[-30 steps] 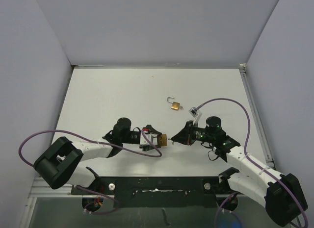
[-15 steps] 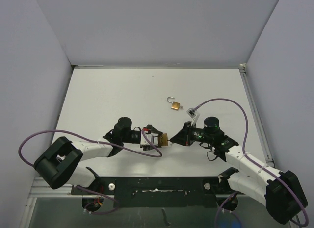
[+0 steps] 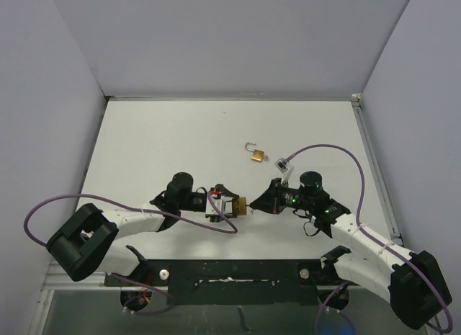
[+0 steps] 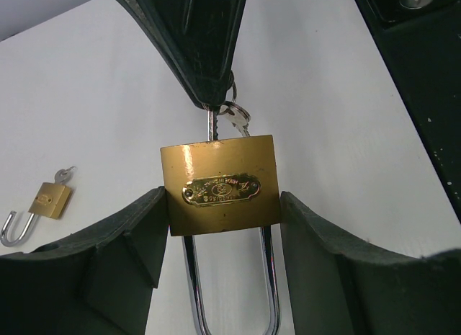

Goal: Unlock with the key

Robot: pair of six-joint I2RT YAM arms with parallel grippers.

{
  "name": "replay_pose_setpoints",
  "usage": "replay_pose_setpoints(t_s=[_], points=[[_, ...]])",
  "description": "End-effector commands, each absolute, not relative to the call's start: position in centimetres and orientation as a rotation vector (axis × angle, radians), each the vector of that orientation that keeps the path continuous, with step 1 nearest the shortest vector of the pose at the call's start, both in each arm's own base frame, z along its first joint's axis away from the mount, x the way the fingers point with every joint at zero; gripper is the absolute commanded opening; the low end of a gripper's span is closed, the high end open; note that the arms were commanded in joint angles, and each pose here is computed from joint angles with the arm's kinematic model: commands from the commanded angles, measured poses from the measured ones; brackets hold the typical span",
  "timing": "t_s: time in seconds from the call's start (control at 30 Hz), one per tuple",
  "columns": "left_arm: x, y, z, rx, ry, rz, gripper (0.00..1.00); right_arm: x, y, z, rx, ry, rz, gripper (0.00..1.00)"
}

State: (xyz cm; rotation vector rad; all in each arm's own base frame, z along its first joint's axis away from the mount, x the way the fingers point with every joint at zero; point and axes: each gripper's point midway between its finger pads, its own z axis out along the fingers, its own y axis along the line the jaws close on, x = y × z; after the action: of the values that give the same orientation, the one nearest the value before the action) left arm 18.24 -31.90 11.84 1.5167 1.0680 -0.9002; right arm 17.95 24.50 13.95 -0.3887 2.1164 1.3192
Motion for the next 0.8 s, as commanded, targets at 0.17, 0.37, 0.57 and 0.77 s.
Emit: replay_pose_setpoints(t_s=[0.17, 0.37, 0.57, 0.77], points=[[18.6, -33.1, 16.9, 1.480, 0.861, -0.842, 0.00, 18.7, 25.2, 16.1, -0.419, 2.037, 1.330, 0.00], [18.7, -33.5, 17.1, 1.484, 0.864, -0.842, 0.00, 18.7, 25.3, 16.1, -0.422, 2.040, 1.326, 0.00], [18.9, -33.9, 17.5, 1.473, 0.879, -0.856, 0.00, 18.8, 25.4, 15.8, -0.422, 2.055, 1.303, 0.00], [19.4, -34.0, 18.2, 1.421, 0.922, -0.868, 0.00, 18.9, 25.2, 15.7, -0.417, 2.073, 1.258, 0.00]])
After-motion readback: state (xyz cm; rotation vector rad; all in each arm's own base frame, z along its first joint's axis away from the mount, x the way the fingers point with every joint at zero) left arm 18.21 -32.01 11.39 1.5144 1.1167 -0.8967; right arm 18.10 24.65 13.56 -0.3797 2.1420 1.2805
